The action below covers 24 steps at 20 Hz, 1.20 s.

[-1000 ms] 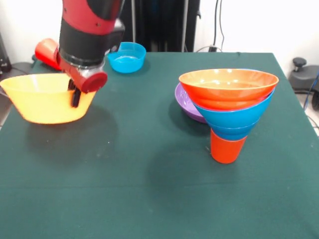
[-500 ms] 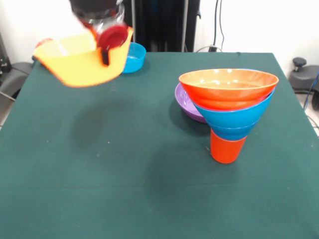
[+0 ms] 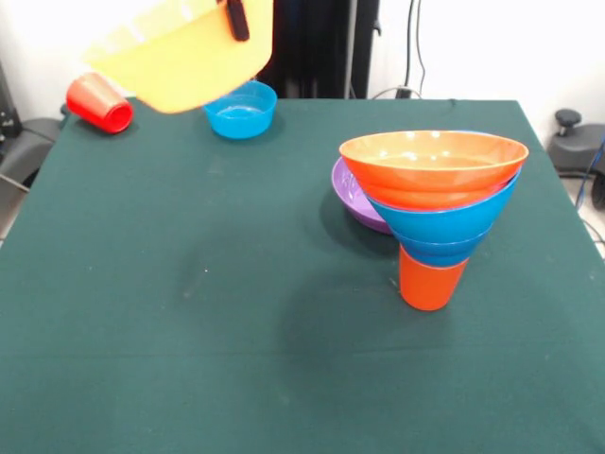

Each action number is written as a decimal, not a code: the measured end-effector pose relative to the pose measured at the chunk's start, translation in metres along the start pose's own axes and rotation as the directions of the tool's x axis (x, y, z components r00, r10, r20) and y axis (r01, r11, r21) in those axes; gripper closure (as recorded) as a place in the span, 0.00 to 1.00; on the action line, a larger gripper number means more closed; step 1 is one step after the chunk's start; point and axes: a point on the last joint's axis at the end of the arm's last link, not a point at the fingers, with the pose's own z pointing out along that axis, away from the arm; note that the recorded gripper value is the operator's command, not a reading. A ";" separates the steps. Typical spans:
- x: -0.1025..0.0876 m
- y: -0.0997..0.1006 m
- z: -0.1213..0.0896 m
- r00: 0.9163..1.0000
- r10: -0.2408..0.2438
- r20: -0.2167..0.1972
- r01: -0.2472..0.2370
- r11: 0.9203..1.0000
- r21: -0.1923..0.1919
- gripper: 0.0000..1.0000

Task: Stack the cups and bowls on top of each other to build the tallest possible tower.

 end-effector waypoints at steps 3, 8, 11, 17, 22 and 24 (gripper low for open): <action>-0.002 0.009 -0.018 1.000 -0.011 0.017 0.012 1.000 -0.015 1.00; -0.005 0.034 -0.045 0.995 -0.038 0.092 0.042 0.998 -0.044 1.00; -0.004 0.054 -0.052 0.989 -0.049 0.137 0.056 0.997 -0.050 1.00; 0.007 0.093 -0.042 0.981 -0.044 0.189 0.052 0.998 -0.039 1.00; 0.016 0.121 -0.017 0.980 -0.010 0.200 0.016 1.000 -0.025 1.00; 0.020 0.135 -0.002 0.980 0.014 0.196 -0.010 1.000 -0.024 1.00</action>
